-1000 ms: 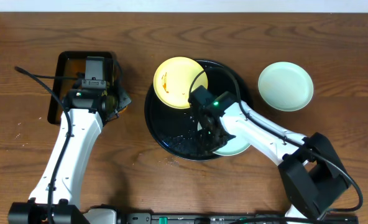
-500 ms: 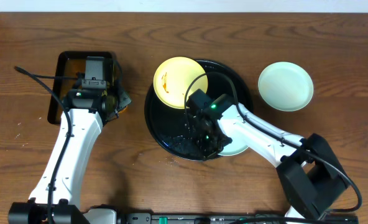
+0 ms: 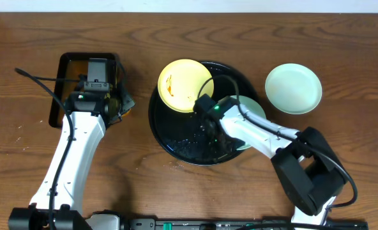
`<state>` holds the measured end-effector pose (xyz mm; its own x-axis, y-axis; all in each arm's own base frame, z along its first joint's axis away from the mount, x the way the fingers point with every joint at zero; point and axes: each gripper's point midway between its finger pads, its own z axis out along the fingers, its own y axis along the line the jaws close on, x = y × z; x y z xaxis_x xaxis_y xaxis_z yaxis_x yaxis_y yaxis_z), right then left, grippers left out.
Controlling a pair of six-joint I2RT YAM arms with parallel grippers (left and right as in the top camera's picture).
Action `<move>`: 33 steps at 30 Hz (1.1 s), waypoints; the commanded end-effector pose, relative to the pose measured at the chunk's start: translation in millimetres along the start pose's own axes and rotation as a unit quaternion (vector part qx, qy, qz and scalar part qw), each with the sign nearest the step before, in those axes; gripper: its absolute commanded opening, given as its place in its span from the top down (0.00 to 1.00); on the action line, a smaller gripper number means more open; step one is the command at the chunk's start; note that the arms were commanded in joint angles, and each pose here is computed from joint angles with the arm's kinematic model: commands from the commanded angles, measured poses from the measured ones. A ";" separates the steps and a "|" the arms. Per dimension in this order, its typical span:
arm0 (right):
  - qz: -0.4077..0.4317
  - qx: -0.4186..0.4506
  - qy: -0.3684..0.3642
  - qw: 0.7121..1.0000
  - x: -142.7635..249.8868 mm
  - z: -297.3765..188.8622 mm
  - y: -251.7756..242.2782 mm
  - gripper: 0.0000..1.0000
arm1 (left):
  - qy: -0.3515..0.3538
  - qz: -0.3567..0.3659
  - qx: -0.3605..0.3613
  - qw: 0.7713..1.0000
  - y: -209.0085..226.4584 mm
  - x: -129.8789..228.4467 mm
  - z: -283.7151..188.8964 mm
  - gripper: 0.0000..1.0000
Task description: Clean dirty plates on tray and stack at the side
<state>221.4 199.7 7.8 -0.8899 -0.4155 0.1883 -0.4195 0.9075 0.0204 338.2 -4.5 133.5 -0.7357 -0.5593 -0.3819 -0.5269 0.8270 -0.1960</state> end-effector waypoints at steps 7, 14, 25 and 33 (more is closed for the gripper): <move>0.090 0.046 -0.047 0.994 -32.9 -18.9 -57.1 0.99 | 0.002 -0.004 -0.003 1.000 3.1 1.7 1.2 0.92; 0.137 0.025 -0.076 0.987 -54.1 -48.9 -78.3 0.99 | 0.002 -0.004 -0.003 1.000 3.1 1.7 1.2 0.92; 0.100 -0.031 -0.205 0.973 -120.3 -106.7 -51.1 0.36 | 0.002 -0.004 -0.003 1.000 3.1 1.7 1.2 0.92; 0.102 -0.069 -0.309 0.943 -196.2 -103.3 -48.5 0.34 | 0.003 -0.004 -0.004 1.000 3.6 2.3 1.1 0.92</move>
<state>427.7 235.8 90.9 -0.8915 -0.1580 -0.4246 -0.2416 0.9586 0.1506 337.3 -4.5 132.5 -0.7373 -0.5592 -0.3790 -0.5277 0.8271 -0.1936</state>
